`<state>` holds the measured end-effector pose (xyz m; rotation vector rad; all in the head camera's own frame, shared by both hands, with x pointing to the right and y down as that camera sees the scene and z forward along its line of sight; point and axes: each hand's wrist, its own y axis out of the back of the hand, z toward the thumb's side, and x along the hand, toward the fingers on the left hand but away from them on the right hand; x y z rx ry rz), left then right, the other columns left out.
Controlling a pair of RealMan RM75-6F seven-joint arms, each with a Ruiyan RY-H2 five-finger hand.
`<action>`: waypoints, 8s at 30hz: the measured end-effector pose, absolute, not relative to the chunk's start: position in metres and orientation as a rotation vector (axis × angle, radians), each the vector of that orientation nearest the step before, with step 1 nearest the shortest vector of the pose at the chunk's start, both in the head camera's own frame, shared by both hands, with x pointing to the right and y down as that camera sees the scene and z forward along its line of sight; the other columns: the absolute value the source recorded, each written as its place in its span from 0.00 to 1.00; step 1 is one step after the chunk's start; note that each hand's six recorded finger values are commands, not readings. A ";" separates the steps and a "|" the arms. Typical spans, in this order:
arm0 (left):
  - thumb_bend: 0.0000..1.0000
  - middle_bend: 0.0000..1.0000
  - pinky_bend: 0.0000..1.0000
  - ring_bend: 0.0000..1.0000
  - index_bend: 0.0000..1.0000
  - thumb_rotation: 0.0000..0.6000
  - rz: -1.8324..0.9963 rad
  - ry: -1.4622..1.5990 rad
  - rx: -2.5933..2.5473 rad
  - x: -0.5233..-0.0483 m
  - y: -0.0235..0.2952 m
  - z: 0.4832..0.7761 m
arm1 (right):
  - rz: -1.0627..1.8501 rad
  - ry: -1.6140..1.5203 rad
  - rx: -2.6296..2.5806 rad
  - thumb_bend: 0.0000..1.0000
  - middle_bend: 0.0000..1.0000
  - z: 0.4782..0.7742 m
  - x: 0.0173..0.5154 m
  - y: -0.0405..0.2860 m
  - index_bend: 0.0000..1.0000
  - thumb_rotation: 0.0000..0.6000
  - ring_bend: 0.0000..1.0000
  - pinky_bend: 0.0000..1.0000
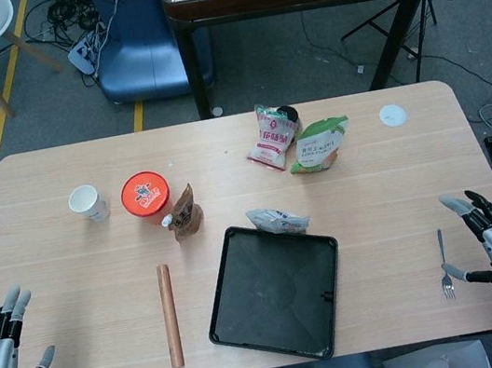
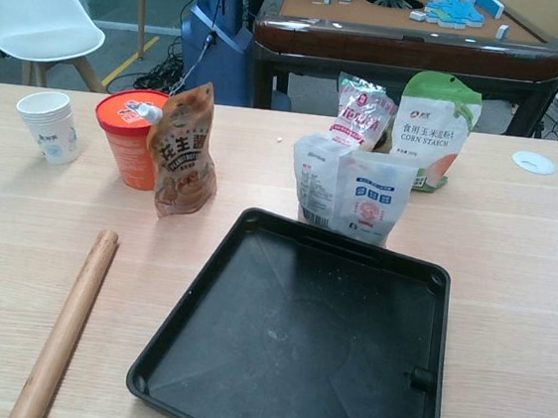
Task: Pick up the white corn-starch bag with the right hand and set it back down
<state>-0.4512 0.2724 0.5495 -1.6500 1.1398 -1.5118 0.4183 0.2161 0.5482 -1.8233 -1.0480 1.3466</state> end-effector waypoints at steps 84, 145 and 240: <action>0.25 0.00 0.06 0.09 0.00 1.00 -1.568 1.177 -1.598 -0.476 0.278 0.550 | 1.466 -0.768 -2.336 0.26 0.24 0.773 0.183 0.096 0.13 1.00 0.12 0.15; 0.25 0.00 0.06 0.08 0.00 1.00 -1.576 1.161 -1.583 -0.479 0.277 0.548 | 1.073 -0.197 -1.777 0.80 0.75 0.651 0.219 0.078 0.87 1.00 0.67 0.67; 0.25 0.00 0.06 0.08 0.00 1.00 -1.612 1.190 -1.582 -0.484 0.287 0.555 | 0.849 0.455 -1.139 0.78 0.81 0.657 0.159 0.082 0.95 1.00 0.72 0.70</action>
